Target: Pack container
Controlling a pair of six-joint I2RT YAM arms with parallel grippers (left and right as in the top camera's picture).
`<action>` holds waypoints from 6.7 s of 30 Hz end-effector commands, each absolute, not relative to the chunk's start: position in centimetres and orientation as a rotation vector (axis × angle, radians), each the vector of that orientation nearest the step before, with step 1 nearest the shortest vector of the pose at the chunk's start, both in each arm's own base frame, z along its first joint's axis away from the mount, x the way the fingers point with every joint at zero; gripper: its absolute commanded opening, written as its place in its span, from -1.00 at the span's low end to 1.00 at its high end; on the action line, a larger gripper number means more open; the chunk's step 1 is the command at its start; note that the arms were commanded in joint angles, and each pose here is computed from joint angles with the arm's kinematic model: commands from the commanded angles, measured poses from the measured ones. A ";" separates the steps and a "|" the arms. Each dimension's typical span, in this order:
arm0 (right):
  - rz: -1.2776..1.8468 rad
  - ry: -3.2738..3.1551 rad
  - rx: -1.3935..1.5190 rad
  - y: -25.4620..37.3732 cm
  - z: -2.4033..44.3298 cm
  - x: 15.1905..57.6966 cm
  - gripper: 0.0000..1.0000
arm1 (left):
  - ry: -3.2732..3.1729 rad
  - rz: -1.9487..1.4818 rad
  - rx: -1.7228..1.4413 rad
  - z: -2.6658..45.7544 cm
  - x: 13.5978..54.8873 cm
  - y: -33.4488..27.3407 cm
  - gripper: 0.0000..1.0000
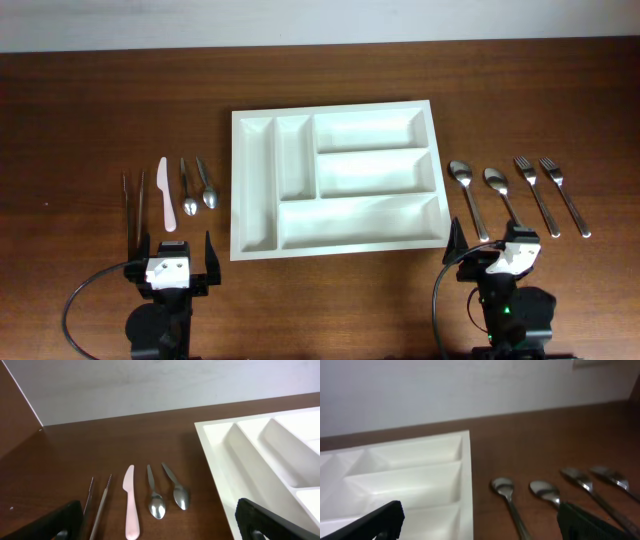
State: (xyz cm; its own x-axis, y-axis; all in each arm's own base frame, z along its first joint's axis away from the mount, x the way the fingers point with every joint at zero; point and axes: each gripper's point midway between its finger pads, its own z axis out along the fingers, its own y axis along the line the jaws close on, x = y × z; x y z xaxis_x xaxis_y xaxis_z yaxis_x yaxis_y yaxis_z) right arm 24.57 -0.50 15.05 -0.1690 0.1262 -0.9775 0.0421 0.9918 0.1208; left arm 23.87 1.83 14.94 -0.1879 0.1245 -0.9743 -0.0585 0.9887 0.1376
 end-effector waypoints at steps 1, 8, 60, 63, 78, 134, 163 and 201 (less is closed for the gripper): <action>0.036 1.711 0.176 -1.4 19.9 25.2 0.97 | 1.746 0.162 0.077 14.8 23.9 1.5 0.99; -0.052 1.922 0.102 -1.7 25.7 30.3 0.97 | 1.746 0.162 0.077 14.8 23.9 1.5 0.99; 0.186 3.092 -0.285 -4.0 5.6 37.3 0.35 | 1.746 0.162 0.077 14.8 23.9 1.5 0.99; 0.192 3.107 -0.285 -4.0 4.5 37.1 0.32 | 1.746 0.162 0.077 14.8 23.9 1.5 0.98; 0.194 3.119 -0.285 -3.7 -0.2 35.1 -0.04 | 1.746 0.162 0.077 14.8 23.9 1.5 0.99; 0.069 3.036 -0.261 -5.5 1.5 40.1 -0.92 | 1.746 0.162 0.077 14.8 23.9 1.5 0.99; 0.473 2.065 -1.743 14.7 21.5 40.6 -0.92 | 1.746 0.162 0.077 14.8 23.9 1.5 0.99; 0.564 2.318 -1.630 15.5 9.4 40.9 0.78 | 1.746 0.162 0.077 14.8 23.9 1.5 0.99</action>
